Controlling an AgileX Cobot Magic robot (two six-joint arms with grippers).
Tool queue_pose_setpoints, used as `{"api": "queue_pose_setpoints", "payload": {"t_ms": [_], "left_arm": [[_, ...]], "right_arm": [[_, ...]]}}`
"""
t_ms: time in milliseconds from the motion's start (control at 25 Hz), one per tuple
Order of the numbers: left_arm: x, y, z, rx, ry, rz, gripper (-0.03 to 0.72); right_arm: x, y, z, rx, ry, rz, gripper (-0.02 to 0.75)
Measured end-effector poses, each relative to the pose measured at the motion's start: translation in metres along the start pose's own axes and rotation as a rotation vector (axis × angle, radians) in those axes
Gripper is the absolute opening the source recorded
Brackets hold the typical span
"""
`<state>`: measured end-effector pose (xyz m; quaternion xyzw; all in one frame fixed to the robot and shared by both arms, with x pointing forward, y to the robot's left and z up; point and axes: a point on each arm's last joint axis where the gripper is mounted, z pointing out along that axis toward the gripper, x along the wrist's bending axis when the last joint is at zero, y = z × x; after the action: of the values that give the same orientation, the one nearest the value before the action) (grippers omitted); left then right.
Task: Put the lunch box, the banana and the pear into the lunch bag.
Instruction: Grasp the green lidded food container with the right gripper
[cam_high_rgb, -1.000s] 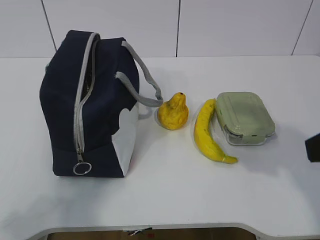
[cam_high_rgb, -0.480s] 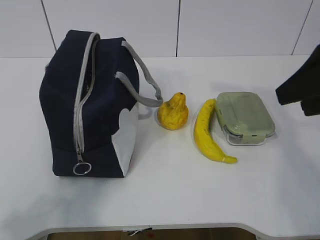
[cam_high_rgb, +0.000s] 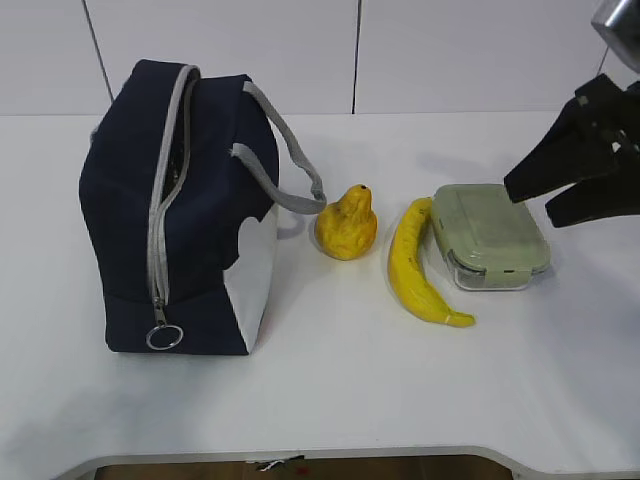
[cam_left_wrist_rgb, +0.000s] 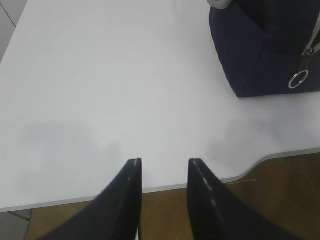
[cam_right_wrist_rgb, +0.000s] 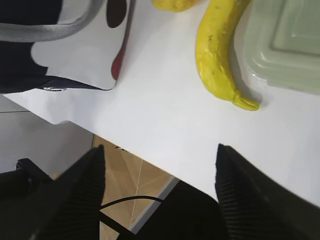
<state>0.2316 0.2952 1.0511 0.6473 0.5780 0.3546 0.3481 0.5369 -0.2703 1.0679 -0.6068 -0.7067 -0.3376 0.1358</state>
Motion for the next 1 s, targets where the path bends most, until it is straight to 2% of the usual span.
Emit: {"api": "queue_pose_setpoints", "payload": {"t_ms": [400, 680, 1000], "left_arm": [[0.000, 0.000, 0.000, 0.000, 0.000, 0.000, 0.239], [0.000, 0.000, 0.000, 0.000, 0.000, 0.000, 0.239], [0.000, 0.000, 0.000, 0.000, 0.000, 0.000, 0.239]], "right_arm": [[-0.042, 0.004, -0.007, -0.030, -0.020, 0.025, 0.545], [-0.080, 0.003, -0.019, -0.069, -0.042, 0.096, 0.545], [-0.109, 0.017, -0.012, -0.087, -0.012, 0.100, 0.532]]}}
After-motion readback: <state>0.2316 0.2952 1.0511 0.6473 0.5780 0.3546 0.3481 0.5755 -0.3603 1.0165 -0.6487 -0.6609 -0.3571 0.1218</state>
